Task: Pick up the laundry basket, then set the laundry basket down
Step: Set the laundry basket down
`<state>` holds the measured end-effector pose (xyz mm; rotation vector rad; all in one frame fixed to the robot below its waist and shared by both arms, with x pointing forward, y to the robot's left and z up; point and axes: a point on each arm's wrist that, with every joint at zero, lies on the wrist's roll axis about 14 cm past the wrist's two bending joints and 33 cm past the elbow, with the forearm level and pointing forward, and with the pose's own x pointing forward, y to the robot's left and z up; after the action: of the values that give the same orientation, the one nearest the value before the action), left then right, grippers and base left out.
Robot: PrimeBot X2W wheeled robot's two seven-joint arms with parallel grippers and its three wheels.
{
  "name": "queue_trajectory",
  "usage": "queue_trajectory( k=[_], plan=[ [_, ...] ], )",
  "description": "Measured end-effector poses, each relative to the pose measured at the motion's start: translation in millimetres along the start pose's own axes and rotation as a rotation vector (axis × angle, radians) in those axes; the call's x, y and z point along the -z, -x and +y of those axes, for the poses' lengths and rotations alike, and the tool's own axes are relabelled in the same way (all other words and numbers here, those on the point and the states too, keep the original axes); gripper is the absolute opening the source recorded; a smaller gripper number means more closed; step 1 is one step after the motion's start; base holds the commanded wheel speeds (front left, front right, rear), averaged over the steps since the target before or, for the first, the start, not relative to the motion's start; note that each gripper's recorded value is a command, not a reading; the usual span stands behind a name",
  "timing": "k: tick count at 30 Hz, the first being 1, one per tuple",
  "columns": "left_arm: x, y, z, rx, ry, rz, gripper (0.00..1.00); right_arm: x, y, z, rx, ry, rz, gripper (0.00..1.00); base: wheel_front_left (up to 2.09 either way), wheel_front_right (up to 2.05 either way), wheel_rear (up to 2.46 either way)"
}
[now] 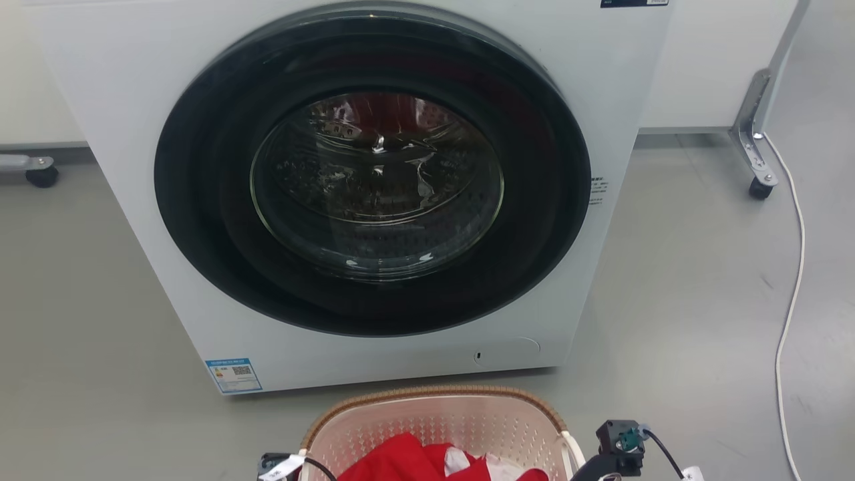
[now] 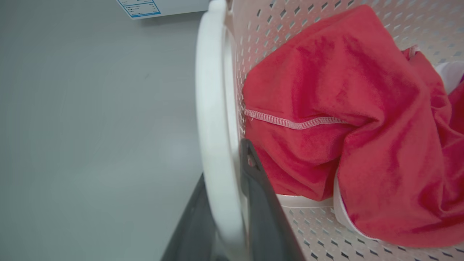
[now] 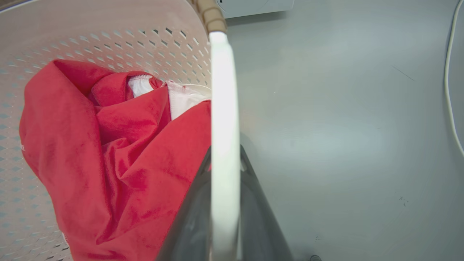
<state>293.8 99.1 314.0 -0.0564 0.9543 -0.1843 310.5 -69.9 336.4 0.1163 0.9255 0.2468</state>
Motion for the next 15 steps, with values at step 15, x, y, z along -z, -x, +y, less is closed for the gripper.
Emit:
queue_trajectory(
  k=[15],
  plan=[
    [-50.1,-32.3,5.6,0.002,-0.012,-0.032,0.0,-56.7,-32.6,-13.1,0.019,0.038,-0.028,0.0,0.0,0.0,0.0]
  ],
)
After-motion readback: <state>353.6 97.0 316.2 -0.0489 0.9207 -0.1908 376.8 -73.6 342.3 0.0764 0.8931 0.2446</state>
